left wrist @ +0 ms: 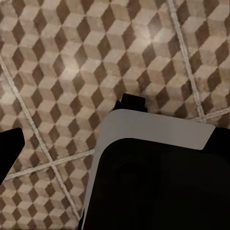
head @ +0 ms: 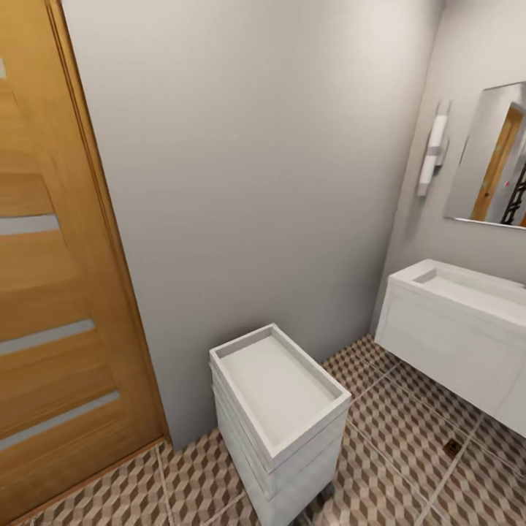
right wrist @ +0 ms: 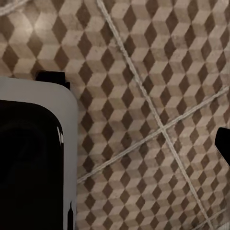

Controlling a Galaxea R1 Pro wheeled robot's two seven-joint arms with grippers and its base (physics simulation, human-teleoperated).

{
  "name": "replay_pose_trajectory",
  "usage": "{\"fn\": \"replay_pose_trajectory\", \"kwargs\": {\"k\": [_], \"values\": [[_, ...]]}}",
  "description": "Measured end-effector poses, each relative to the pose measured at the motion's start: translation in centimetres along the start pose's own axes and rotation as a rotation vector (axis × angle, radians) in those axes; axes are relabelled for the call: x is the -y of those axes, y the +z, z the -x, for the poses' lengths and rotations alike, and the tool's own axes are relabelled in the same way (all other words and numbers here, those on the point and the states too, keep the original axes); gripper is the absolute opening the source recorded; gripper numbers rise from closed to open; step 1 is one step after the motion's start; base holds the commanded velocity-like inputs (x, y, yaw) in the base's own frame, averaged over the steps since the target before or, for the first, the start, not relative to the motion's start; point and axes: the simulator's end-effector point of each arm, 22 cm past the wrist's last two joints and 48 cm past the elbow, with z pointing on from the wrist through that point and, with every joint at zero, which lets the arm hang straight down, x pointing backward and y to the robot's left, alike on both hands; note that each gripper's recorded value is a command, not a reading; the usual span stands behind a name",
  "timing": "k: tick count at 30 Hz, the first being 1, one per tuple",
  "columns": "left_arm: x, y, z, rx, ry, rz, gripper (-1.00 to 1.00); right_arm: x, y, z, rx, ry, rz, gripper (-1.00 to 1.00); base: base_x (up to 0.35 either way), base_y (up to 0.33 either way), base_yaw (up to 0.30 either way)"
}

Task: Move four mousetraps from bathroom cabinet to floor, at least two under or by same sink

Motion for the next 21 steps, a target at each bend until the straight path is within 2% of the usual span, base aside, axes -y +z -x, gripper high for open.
{"fn": "replay_pose_trajectory", "kwargs": {"k": [21], "values": [[0.0,0.0,0.0,0.0,-0.001,0.0,1.0,-0.11,-0.01,-0.01,-0.001,-0.004,0.002,1.0,0.0,0.0,0.3]]}}
